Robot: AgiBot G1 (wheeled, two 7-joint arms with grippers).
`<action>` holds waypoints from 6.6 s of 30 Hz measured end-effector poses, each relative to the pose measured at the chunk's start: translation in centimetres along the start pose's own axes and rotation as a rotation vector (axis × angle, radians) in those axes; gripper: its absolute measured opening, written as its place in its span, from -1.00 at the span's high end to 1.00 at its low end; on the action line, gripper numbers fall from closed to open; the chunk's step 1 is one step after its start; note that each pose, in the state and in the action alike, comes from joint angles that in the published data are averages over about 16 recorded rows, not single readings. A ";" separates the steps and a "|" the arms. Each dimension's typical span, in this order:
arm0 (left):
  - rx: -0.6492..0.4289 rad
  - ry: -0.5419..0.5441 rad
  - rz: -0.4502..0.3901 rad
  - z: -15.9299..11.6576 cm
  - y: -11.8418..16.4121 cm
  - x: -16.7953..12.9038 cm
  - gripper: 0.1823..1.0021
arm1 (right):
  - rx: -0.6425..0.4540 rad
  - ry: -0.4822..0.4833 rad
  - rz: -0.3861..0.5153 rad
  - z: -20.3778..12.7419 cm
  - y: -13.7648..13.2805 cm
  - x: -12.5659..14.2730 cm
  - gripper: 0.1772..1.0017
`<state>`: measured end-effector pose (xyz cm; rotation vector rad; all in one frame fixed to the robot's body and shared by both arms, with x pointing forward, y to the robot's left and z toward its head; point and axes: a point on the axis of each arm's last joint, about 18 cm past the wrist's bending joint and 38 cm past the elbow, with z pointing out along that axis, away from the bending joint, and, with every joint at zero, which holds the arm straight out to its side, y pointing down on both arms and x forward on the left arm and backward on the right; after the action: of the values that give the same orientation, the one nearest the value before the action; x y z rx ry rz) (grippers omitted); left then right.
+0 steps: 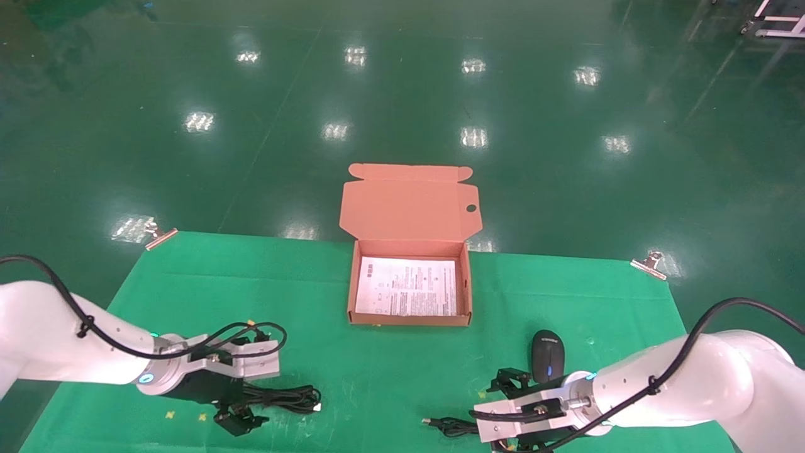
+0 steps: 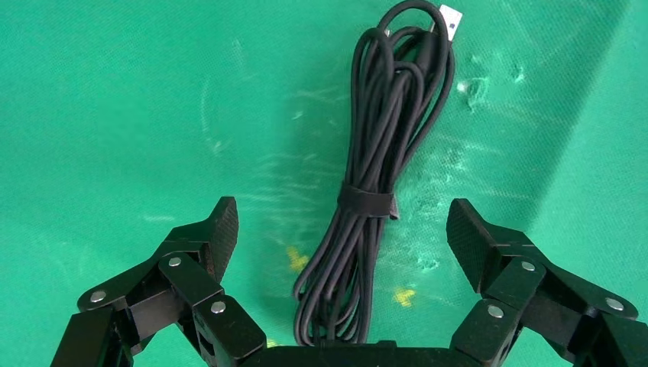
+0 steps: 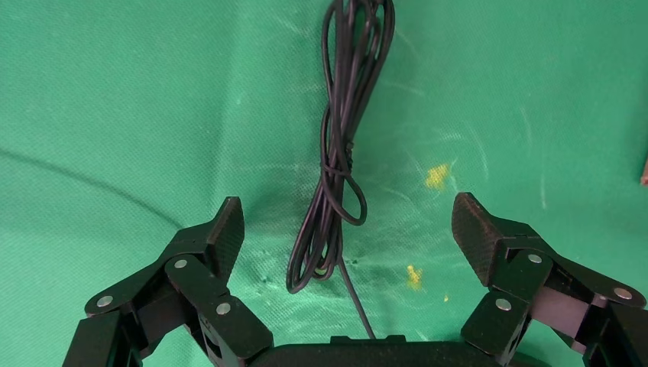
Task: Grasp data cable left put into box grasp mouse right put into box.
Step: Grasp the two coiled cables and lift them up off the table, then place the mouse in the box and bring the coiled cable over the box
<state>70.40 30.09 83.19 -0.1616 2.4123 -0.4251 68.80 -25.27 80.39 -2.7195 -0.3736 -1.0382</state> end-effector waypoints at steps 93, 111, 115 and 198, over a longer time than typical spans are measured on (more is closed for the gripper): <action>0.249 -0.607 0.219 -15.3 -10.7 -11.9 0.92 | 0.155 0.695 -0.124 -18.6 -10.3 23.0 0.90; 0.084 -0.646 0.177 -16.5 -5.2 -13.2 0.93 | 0.197 0.620 -0.110 -13.5 -12.3 22.2 0.90; 0.066 -0.652 0.169 -16.7 -4.7 -13.5 0.93 | 0.208 0.595 -0.102 -12.1 -12.6 21.8 0.90; 0.325 -0.528 0.373 1.8 -20.6 -4.4 0.91 | 0.168 0.651 0.211 -19.6 -1.1 13.0 -0.92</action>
<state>75.05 11.26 91.64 0.2843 1.7751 -0.5161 65.65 -27.64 103.58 -2.0628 -0.0537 -1.6425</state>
